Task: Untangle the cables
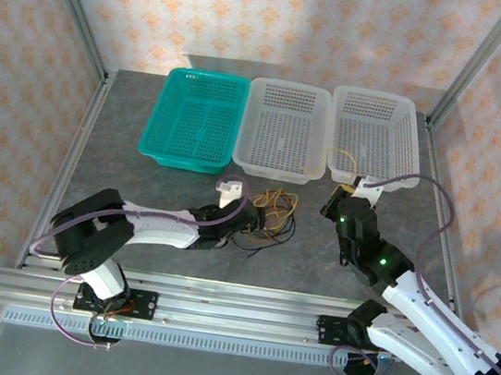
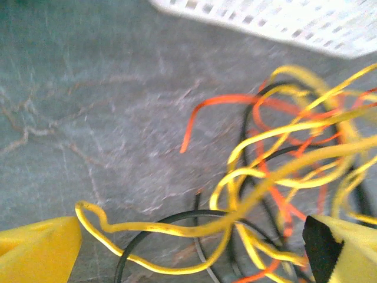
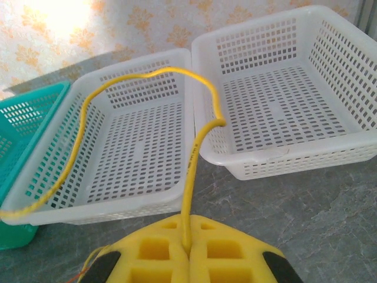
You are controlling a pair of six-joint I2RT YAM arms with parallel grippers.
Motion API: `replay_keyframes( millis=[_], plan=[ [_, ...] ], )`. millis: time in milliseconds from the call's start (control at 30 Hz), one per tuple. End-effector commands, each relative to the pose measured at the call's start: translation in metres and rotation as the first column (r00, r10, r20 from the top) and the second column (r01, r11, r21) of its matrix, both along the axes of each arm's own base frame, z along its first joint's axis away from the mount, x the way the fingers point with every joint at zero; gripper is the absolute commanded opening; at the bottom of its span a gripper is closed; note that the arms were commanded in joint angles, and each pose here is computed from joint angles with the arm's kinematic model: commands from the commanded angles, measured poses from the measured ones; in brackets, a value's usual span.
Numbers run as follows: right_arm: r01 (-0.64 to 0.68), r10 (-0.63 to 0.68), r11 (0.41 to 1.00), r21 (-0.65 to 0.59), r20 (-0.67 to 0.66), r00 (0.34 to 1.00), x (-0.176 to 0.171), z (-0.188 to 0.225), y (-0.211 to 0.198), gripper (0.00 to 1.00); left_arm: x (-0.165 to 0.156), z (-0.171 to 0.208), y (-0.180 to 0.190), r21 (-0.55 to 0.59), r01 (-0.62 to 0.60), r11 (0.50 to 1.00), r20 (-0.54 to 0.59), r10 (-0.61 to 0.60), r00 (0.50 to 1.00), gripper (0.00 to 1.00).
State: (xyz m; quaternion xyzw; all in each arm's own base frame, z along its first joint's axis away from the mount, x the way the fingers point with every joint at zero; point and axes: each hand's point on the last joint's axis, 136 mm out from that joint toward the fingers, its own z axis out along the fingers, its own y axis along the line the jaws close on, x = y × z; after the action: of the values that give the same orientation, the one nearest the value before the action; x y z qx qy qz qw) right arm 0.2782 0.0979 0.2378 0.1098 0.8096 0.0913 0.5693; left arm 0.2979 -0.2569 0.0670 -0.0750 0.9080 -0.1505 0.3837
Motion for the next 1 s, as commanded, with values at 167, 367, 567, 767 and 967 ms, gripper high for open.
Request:
replay_keyframes(
  millis=[167, 367, 567, 767, 967],
  plan=[
    [0.063, -0.064, 0.998, 0.014, 0.065, 0.996, 0.007, 0.03, -0.009, 0.0, 0.003, 0.06, 0.008, -0.05, 0.01, 0.999, 0.118, -0.004, 0.993, 1.0],
    [0.202, -0.202, 0.979, 0.001, 0.032, 0.979, 0.019, 0.036, -0.031, 0.0, 0.008, 0.104, 0.001, -0.117, 0.053, 0.992, 0.213, -0.027, 0.977, 1.0],
    [0.275, -0.276, 0.961, -0.01, -0.02, 0.961, 0.047, 0.037, -0.046, 0.0, 0.028, 0.14, -0.015, -0.159, 0.103, 0.982, 0.286, -0.054, 0.957, 1.0],
    [0.319, -0.316, 0.947, 0.025, -0.085, 0.945, 0.079, 0.029, -0.064, 0.0, 0.054, 0.158, -0.036, -0.165, 0.148, 0.975, 0.319, -0.089, 0.943, 1.0],
    [0.368, -0.357, 0.928, 0.06, -0.138, 0.924, 0.113, 0.018, -0.088, 0.0, 0.086, 0.165, -0.066, -0.159, 0.203, 0.966, 0.336, -0.141, 0.931, 1.0]
  ],
)
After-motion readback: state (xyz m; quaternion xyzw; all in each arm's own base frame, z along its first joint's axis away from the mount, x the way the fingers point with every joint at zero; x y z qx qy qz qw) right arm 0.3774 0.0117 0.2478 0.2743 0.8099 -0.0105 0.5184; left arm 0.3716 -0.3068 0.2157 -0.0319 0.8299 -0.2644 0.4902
